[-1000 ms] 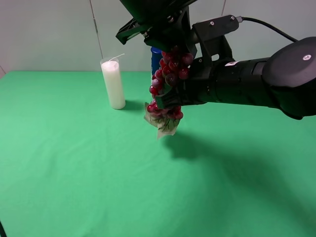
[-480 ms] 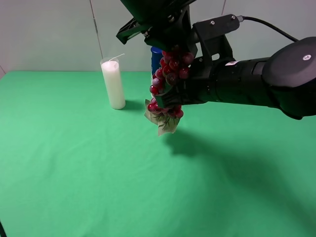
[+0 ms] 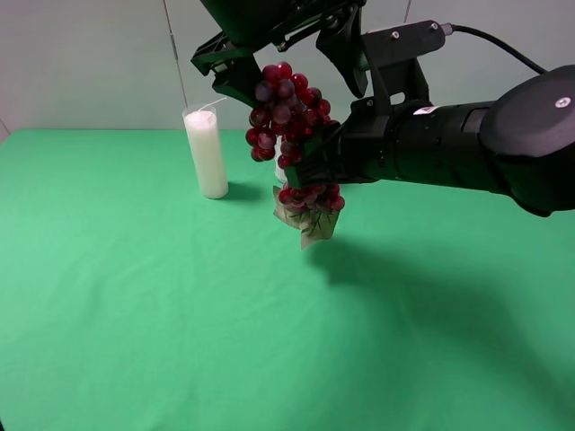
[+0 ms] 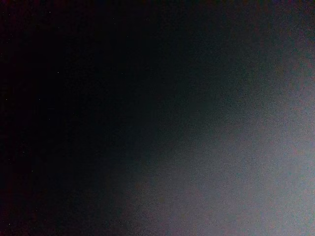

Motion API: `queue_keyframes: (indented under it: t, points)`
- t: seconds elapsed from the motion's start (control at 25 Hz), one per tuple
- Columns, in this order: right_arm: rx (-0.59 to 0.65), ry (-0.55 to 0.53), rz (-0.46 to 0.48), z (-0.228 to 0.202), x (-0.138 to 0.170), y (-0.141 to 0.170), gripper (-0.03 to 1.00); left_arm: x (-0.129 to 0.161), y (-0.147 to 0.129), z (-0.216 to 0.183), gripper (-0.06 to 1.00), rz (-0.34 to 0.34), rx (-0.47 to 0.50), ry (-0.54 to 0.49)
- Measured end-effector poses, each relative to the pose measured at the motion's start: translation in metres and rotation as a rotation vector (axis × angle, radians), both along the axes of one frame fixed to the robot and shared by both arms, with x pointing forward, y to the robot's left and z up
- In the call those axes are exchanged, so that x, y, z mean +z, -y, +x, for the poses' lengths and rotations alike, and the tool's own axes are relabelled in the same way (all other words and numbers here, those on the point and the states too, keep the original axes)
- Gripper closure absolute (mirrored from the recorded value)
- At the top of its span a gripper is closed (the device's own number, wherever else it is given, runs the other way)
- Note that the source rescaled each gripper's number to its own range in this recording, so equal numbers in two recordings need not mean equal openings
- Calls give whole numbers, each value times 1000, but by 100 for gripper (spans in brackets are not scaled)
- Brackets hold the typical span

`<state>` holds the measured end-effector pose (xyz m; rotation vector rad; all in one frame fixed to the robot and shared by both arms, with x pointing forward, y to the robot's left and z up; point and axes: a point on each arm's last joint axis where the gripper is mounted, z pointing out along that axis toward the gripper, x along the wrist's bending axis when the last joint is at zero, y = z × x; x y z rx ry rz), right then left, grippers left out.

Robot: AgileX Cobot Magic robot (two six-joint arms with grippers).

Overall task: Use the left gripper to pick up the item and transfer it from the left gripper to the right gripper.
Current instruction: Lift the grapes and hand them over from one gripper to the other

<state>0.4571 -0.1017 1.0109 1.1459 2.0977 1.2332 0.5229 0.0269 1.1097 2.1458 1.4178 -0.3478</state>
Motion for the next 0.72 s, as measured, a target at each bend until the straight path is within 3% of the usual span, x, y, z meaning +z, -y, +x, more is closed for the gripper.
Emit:
queue_keyframes:
  t: [0.44,0.72]
  points:
    - [10,-3,2,-2,0,-2,95,2,-5,-1,6,15,6,-13]
    - [13,-4,3,-2,0,-3,95,29,-37,-7,5,24,20,-9]
